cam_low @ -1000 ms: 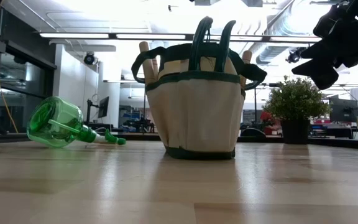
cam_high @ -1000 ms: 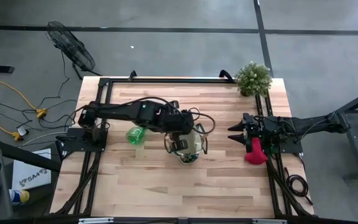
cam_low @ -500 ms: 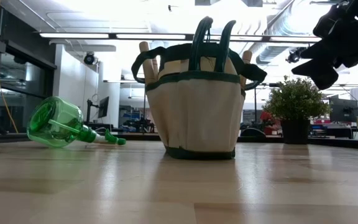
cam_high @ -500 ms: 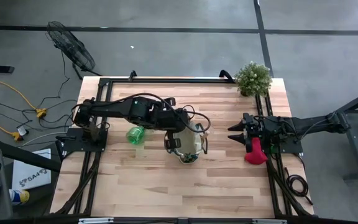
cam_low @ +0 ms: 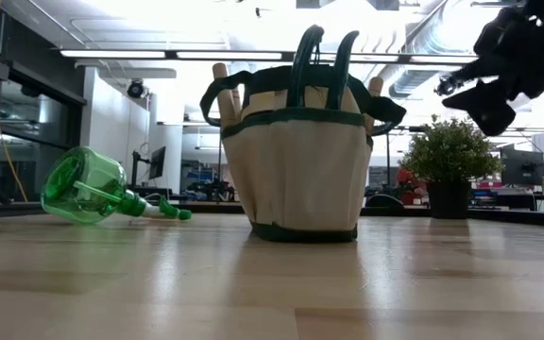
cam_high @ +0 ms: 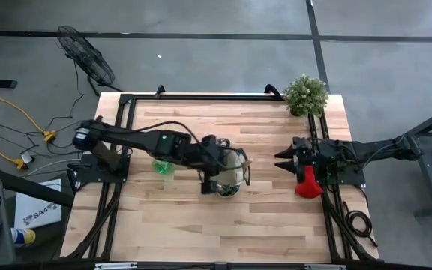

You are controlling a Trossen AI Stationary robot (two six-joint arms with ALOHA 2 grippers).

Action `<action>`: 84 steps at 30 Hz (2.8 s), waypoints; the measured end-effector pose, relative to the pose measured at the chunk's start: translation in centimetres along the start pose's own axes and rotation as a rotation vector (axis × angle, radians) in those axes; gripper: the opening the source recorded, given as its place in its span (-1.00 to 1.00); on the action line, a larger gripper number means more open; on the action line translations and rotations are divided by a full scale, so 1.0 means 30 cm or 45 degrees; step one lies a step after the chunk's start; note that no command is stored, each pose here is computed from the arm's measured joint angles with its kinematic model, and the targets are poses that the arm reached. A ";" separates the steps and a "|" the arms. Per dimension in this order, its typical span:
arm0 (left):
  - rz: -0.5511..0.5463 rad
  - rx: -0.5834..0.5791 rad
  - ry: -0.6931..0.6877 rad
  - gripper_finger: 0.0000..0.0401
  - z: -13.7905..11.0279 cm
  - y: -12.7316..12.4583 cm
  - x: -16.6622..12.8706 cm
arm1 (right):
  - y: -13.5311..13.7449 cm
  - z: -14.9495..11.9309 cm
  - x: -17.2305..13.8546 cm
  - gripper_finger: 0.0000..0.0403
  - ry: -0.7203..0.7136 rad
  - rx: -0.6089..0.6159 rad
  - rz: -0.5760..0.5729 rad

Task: Pick & Place Garden tools in Gardening bag
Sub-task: Put the green spray bottle into the white gardening bag

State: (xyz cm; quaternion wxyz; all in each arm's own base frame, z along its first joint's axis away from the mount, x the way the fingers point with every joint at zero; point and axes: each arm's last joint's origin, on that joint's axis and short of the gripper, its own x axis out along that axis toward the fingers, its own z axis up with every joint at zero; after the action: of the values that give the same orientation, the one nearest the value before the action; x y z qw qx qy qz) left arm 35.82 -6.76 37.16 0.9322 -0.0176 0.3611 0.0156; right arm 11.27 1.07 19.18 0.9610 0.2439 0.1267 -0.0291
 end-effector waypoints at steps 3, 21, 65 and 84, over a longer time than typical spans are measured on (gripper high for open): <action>0.016 -0.065 -0.092 -1.00 -0.037 0.011 -0.039 | 0.004 -0.001 0.000 -0.02 0.031 0.331 0.044; 0.168 -0.171 -0.475 -1.00 -0.353 0.137 -0.399 | 0.070 0.154 -0.037 -0.02 0.135 0.850 -0.453; 0.269 -0.904 0.028 -0.57 -0.651 0.546 -0.239 | 0.122 0.154 0.128 -0.02 0.947 1.175 -1.580; 0.104 -1.168 0.890 0.25 -0.618 0.711 0.047 | 0.116 0.157 0.128 -0.02 1.014 0.914 -1.489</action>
State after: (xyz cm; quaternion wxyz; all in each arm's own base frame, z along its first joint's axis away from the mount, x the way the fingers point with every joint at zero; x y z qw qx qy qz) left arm 23.51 13.74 22.05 0.6533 -0.4102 0.6042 0.1997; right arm 16.47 1.91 23.78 0.5351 0.4249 0.5514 -0.4787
